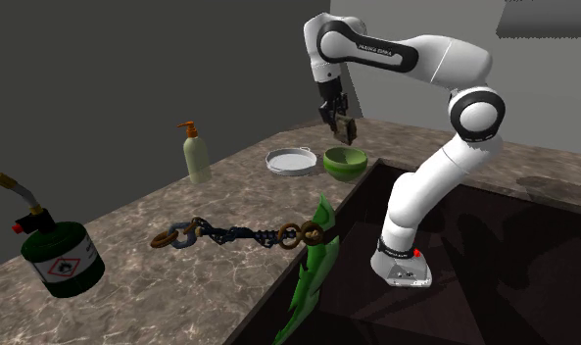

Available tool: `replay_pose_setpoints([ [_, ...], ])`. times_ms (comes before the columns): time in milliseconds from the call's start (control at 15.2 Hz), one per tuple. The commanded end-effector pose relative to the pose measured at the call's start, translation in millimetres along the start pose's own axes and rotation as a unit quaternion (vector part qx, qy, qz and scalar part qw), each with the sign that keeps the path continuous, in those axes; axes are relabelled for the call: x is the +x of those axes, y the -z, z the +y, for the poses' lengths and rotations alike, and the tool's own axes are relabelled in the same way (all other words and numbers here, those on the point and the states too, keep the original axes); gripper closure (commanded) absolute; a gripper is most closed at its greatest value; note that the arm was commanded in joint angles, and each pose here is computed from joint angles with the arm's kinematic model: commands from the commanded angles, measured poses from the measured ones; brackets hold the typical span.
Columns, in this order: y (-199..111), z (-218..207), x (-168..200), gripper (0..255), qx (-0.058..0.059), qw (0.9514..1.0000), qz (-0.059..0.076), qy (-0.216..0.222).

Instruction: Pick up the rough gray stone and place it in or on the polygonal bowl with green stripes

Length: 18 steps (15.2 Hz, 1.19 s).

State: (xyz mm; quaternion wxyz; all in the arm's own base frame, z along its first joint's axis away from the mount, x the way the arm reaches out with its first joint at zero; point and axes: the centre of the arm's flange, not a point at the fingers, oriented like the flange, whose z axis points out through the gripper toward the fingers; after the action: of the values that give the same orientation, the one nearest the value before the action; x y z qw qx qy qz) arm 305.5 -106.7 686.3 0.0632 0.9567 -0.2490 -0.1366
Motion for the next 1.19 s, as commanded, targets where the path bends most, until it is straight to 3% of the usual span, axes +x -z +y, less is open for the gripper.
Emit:
replay_pose_setpoints([
  [0,-7.6,26.5,-1.8,255,0.0,1.0,0.0,0.001],
  [66,-10.7,42.7,-2.6,255,0.0,1.0,0.0,0.001],
  [1122,-82.3,28.5,14.7,255,0.0,1.0,0.0,0.001],
])
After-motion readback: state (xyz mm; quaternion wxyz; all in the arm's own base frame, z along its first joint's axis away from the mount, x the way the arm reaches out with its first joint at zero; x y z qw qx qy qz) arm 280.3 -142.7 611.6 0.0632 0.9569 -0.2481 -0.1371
